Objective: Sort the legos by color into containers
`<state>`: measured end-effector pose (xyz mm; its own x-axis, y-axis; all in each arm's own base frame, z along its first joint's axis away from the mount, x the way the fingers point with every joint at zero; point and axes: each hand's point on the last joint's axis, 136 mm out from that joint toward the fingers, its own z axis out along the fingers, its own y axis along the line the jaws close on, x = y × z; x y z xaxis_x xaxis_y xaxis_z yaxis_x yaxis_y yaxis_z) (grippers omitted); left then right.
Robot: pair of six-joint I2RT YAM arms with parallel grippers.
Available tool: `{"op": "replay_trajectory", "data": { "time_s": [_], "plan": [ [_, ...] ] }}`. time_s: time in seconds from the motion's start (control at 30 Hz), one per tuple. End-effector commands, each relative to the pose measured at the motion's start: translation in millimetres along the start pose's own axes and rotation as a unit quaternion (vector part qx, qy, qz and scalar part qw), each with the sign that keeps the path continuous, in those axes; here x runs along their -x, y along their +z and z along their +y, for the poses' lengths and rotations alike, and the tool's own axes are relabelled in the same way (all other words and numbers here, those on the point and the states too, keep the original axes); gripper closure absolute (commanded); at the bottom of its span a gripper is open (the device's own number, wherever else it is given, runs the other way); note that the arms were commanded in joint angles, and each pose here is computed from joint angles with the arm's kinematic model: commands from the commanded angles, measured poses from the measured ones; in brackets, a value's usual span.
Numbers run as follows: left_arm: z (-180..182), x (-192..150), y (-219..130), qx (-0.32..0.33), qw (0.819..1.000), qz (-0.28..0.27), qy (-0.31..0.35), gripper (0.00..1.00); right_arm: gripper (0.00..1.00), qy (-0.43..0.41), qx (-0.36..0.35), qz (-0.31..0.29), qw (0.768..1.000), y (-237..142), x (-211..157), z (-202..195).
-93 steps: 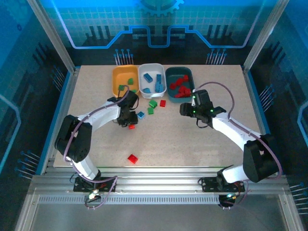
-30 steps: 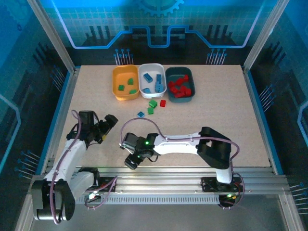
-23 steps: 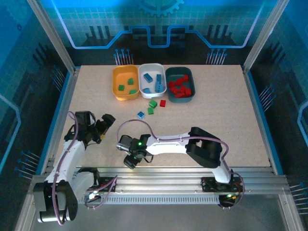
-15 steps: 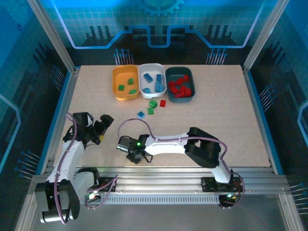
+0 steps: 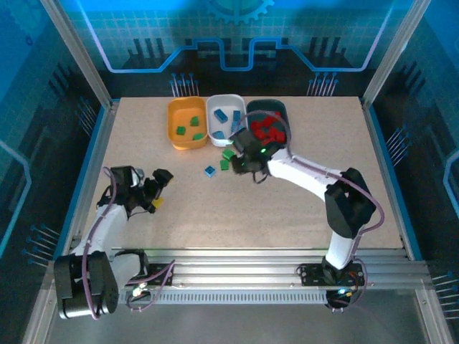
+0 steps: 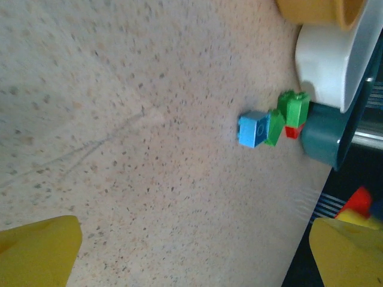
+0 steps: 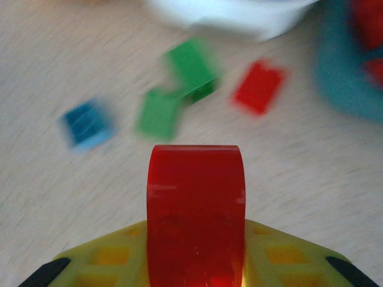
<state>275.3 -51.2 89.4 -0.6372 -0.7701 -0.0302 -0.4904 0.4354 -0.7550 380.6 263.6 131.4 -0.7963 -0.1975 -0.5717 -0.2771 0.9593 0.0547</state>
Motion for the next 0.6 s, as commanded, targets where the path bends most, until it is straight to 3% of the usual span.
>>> {"op": "replay_trajectory", "data": {
  "time_s": [0.0,0.1,0.27,0.4,0.57],
  "plan": [
    [-15,-24,13,-0.039,0.998,0.048,0.015,0.01,0.65,0.059,-0.012,-0.026,0.998,9,41,-47],
    [-23,-46,24,-0.040,0.995,0.074,0.048,0.01,0.65,0.112,-0.022,-0.026,0.993,30,71,-90],
    [-30,-62,31,-0.047,0.991,0.098,0.076,0.01,0.61,0.149,-0.030,-0.002,0.988,64,99,-127],
    [-27,-64,32,-0.045,0.990,0.102,0.082,0.01,0.44,0.156,-0.048,0.006,0.987,81,111,-145],
    [-24,-66,33,-0.042,0.989,0.107,0.088,0.01,0.38,0.158,-0.050,-0.008,0.986,73,123,-148]
  ]
}}
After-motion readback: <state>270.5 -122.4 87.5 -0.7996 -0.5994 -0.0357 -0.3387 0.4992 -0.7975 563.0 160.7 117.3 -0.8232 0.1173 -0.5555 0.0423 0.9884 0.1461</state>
